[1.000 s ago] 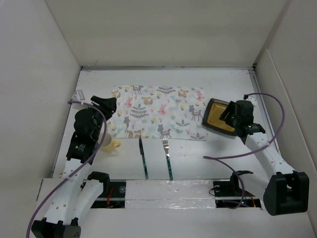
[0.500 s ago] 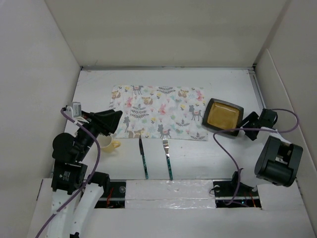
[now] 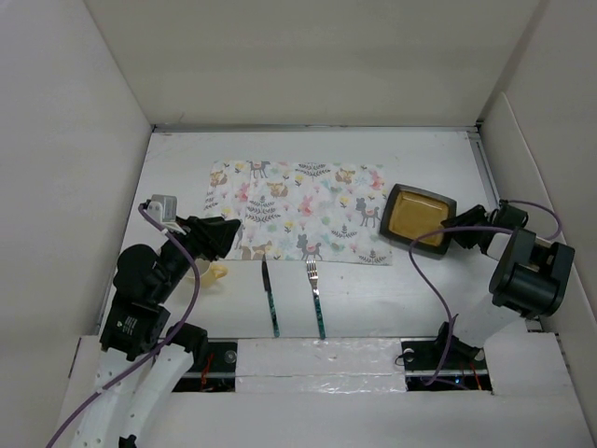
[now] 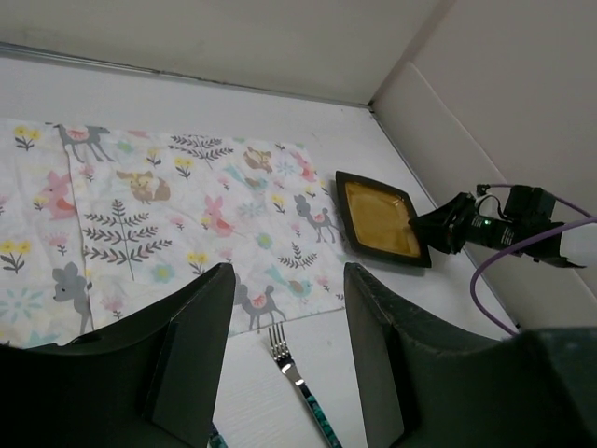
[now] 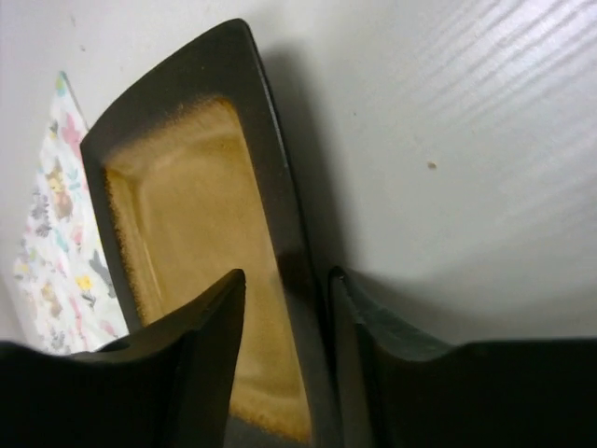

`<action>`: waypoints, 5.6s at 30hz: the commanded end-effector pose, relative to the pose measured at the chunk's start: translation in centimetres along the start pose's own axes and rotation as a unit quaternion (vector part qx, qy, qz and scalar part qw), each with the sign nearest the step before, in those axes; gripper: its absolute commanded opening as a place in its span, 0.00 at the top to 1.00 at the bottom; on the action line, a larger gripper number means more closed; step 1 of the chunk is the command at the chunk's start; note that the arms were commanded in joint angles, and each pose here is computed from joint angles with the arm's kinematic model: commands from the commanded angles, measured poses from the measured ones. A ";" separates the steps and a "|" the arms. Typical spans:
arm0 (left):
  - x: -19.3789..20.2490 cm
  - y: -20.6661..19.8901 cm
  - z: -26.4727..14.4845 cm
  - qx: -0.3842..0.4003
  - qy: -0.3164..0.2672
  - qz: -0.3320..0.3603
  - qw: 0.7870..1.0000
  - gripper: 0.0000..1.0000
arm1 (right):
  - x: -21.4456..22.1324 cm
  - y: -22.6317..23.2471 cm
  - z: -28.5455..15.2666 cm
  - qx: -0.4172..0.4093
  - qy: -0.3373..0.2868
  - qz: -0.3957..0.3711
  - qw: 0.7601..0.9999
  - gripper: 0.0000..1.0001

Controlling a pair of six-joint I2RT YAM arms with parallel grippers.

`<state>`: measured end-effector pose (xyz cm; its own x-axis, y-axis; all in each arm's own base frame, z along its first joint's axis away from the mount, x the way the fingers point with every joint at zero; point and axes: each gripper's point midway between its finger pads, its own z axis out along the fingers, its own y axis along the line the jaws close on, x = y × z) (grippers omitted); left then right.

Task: Set the dinner table for one person

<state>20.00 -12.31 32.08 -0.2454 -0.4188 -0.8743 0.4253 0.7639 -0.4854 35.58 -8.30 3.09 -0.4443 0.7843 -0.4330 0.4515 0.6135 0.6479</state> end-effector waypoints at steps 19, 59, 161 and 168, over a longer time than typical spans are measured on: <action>-0.4 2.8 0.6 -0.066 -0.025 0.025 0.997 0.47 | -4.2 17.5 -9.7 -0.232 -0.107 -0.051 0.966 1.00; -0.8 4.6 1.2 -0.102 -0.033 0.021 0.994 0.45 | 19.9 37.6 -0.4 -0.493 0.094 0.119 0.857 1.00; -4.8 1.4 -4.1 -0.063 -0.134 0.029 0.988 0.44 | 6.4 12.1 11.2 0.107 0.299 -0.226 0.921 0.70; -4.6 1.4 -3.8 -0.062 -0.128 0.031 0.989 0.44 | 6.2 12.4 11.6 0.103 0.299 -0.228 0.921 0.92</action>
<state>18.91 -7.58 33.36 -0.0386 -0.4622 -0.8859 0.2899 0.8433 -0.4526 48.32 6.11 2.63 -0.9299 0.3033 -0.2079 0.2075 0.8996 0.3842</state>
